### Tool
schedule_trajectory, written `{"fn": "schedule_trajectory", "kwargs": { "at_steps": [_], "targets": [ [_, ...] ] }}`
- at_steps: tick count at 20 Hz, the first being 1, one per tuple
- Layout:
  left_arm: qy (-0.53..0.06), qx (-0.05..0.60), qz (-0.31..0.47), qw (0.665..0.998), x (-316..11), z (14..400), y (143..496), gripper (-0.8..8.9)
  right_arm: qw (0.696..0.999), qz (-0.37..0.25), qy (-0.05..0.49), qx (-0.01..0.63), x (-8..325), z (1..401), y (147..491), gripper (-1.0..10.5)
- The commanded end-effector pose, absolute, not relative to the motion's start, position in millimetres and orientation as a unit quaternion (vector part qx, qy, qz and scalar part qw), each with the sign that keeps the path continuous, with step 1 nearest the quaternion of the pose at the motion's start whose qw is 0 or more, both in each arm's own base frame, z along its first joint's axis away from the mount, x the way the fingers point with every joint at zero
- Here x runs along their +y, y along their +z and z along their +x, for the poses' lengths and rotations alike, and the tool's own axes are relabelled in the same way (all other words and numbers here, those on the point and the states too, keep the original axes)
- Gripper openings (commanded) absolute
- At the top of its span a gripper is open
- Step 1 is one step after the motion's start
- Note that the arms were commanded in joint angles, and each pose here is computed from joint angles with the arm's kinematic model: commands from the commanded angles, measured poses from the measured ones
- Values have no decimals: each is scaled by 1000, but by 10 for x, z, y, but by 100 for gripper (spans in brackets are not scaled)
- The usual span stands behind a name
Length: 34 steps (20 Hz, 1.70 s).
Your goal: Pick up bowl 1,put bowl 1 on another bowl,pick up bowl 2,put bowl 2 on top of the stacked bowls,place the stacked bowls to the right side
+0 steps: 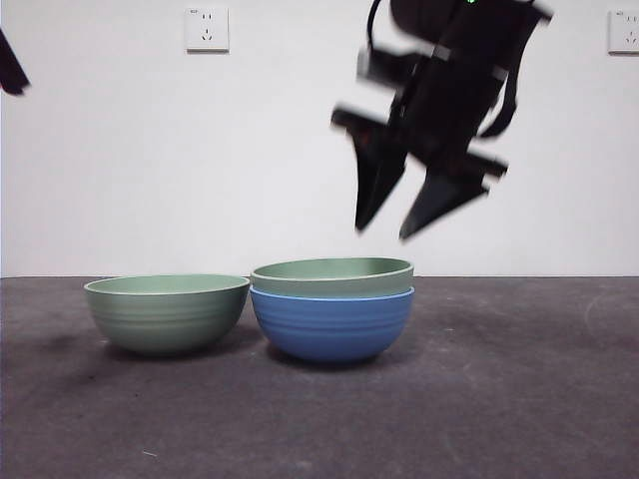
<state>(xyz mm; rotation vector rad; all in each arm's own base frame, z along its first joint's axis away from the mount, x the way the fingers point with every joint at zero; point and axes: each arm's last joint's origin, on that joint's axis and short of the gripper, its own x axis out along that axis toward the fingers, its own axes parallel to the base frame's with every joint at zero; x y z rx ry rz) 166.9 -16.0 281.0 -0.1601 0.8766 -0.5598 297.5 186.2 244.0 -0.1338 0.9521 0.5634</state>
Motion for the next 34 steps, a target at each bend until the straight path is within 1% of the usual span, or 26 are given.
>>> {"fn": "schedule_trajectory", "kwargs": {
  "at_steps": [1, 3, 6, 11, 15, 16, 17, 19, 20, 22, 30, 34],
  "targets": [
    [-273, 421, -75, 862, -195, 1830, 2749, 633, 861, -58, 270, 428, 1810, 2880, 2654, 254],
    [-272, 424, -69, 861, -241, 1985, 2673, 633, 865, -56, 273, 417, 1727, 2744, 2850, 254],
    [-239, 426, -57, 871, -332, 2238, 2537, 633, 873, -51, 275, 400, 1554, 2471, 3165, 254],
    [-173, 432, -47, 884, -497, 2629, 2226, 624, 891, -40, 283, 353, 1223, 1934, 3633, 253],
    [-131, 470, -31, 873, -565, 2883, 1963, 622, 899, -33, 286, 329, 997, 1567, 3831, 253],
    [-129, 478, -30, 869, -580, 2945, 1916, 587, 901, -32, 287, 324, 947, 1486, 3865, 253],
    [-129, 482, -29, 866, -588, 2977, 1891, 512, 902, -31, 287, 322, 917, 1437, 3881, 253],
    [-130, 486, -32, 864, -610, 3009, 1869, 321, 905, -34, 279, 320, 858, 1353, 3903, 253],
    [-131, 485, -32, 864, -614, 3010, 1870, 196, 908, -37, 267, 320, 831, 1323, 3907, 253],
    [-134, 486, -31, 863, -627, 3005, 1870, -7, 907, -39, 262, 326, 816, 1303, 3900, 253],
    [-134, 484, -32, 864, -628, 2999, 1902, -9, 906, -38, 262, 330, 814, 1299, 3894, 253],
    [-134, 486, -31, 863, -636, 3041, 2055, -8, 902, -41, 261, 341, 807, 1288, 3876, 253]
  ]
}}
